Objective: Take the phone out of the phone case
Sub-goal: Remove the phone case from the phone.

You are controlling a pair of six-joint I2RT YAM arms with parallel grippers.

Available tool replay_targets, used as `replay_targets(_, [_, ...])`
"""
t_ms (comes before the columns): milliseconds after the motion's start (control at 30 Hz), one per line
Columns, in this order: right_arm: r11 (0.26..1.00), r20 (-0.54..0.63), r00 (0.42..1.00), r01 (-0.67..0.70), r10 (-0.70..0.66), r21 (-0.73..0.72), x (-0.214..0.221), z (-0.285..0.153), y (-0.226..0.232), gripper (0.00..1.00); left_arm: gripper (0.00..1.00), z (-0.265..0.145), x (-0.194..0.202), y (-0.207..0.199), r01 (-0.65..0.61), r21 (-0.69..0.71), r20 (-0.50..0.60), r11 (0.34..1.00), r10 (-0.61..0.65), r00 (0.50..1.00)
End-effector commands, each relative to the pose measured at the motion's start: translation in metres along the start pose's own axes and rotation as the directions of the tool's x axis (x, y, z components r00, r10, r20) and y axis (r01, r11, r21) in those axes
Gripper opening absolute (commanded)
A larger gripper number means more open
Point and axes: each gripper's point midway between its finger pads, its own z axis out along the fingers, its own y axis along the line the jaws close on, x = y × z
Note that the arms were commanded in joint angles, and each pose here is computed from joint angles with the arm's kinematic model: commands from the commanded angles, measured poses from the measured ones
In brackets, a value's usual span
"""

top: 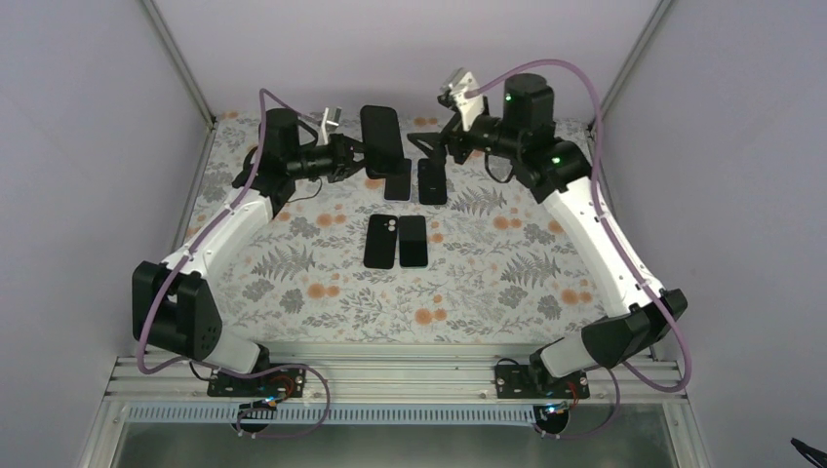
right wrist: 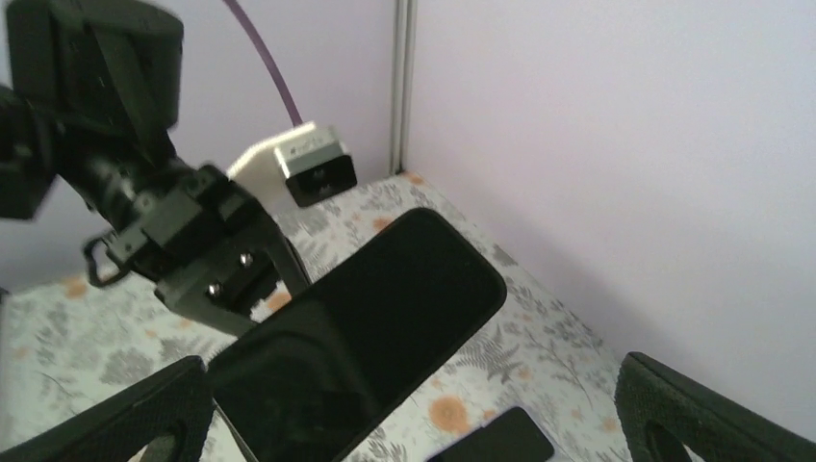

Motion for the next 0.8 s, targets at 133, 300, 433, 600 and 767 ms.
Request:
replay_targets(133, [0.955, -0.112, 0.971, 0.23, -0.212, 0.186, 0.022, 0.019, 0.0, 0.96, 0.02, -0.003, -0.016, 0.019, 0.139, -0.076, 0.093, 0.987, -0.132, 0.987])
replay_targets(300, [0.927, -0.162, 0.946, 0.312, -0.283, 0.206, 0.038, 0.042, 0.012, 0.93, 0.03, -0.002, -0.015, 0.037, 0.234, -0.115, 0.112, 0.965, -0.221, 0.969])
replay_targets(433, [0.909, -0.174, 0.931, 0.354, -0.321, 0.218, 0.044, 0.057, 0.026, 0.87, 0.02, -0.001, -0.015, 0.047, 0.276, -0.142, 0.121, 0.951, -0.26, 0.958])
replay_targets(600, [0.873, -0.2, 0.906, 0.417, -0.374, 0.255, 0.056, 0.071, 0.037, 0.85, 0.02, 0.001, -0.015, 0.049, 0.284, -0.141, 0.115, 0.948, -0.269, 0.956])
replay_targets(767, [0.861, -0.222, 0.891, 0.445, -0.397, 0.246, 0.069, 0.083, 0.047, 0.81, 0.02, 0.003, -0.015, 0.053, 0.292, -0.143, 0.112, 0.946, -0.278, 0.954])
